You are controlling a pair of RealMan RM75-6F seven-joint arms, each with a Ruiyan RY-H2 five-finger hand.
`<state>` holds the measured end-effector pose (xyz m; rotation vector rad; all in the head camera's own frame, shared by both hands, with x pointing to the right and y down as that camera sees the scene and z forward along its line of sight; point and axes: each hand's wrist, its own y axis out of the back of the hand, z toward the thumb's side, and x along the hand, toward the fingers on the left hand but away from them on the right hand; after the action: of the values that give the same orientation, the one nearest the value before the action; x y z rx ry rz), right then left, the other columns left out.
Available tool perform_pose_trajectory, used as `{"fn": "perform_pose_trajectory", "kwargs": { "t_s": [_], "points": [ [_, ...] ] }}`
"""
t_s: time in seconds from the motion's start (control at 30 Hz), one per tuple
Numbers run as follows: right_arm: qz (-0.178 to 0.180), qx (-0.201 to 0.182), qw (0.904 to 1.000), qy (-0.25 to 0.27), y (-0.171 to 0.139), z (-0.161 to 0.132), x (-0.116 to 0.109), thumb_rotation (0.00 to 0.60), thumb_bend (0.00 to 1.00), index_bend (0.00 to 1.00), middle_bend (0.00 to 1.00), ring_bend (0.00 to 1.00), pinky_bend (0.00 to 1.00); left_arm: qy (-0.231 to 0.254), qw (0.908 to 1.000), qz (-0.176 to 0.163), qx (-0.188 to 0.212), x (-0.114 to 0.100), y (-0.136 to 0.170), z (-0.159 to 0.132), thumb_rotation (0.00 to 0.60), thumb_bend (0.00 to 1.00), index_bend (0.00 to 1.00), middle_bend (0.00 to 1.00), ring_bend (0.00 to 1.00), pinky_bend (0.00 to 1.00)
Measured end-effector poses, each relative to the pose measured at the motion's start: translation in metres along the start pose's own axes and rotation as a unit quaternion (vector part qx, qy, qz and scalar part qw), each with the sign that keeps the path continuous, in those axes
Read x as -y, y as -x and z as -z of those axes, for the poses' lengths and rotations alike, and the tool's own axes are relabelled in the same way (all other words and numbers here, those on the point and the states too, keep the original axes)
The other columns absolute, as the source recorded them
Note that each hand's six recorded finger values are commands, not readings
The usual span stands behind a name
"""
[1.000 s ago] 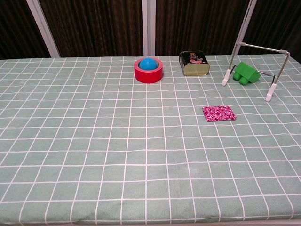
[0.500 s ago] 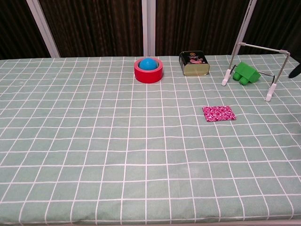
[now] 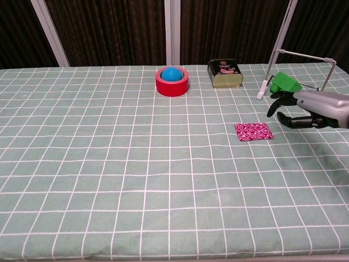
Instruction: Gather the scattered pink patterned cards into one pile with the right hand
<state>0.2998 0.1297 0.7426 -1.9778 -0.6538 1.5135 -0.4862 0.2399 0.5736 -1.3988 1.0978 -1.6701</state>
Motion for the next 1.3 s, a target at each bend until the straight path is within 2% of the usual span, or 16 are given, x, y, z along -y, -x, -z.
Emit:
{"fn": "perform_pose_trajectory", "kwargs": {
  "t_s": [0.33,0.63,0.9,1.3],
  "points": [
    [-0.016,0.002,0.9998,-0.011,0.035,-0.009,0.02,0.132,0.54,0.27,0.0,0.0,0.0,-0.002,1.0,0.002,-0.001,0.0,0.001,0.001,0.6,0.08,0.22,0.16,0.11,0.15],
    [-0.033,-0.003,0.9992,-0.022,0.045,-0.013,0.031,0.134,0.54,0.27,0.0,0.0,0.0,-0.001,1.0,0.003,-0.003,-0.001,0.001,0.001,0.6,0.08,0.22,0.16,0.11,0.15],
    [-0.042,-0.021,0.998,-0.041,0.03,-0.012,0.036,0.135,0.54,0.27,0.0,0.0,0.0,0.001,1.0,0.002,0.002,-0.002,-0.001,-0.002,0.6,0.08,0.22,0.16,0.11,0.15],
    [-0.064,-0.053,0.9938,-0.074,-0.012,-0.014,0.043,0.124,0.54,0.27,0.0,0.0,0.0,0.001,1.0,0.002,0.004,-0.001,-0.002,-0.002,0.6,0.08,0.22,0.16,0.11,0.15]
  ]
}}
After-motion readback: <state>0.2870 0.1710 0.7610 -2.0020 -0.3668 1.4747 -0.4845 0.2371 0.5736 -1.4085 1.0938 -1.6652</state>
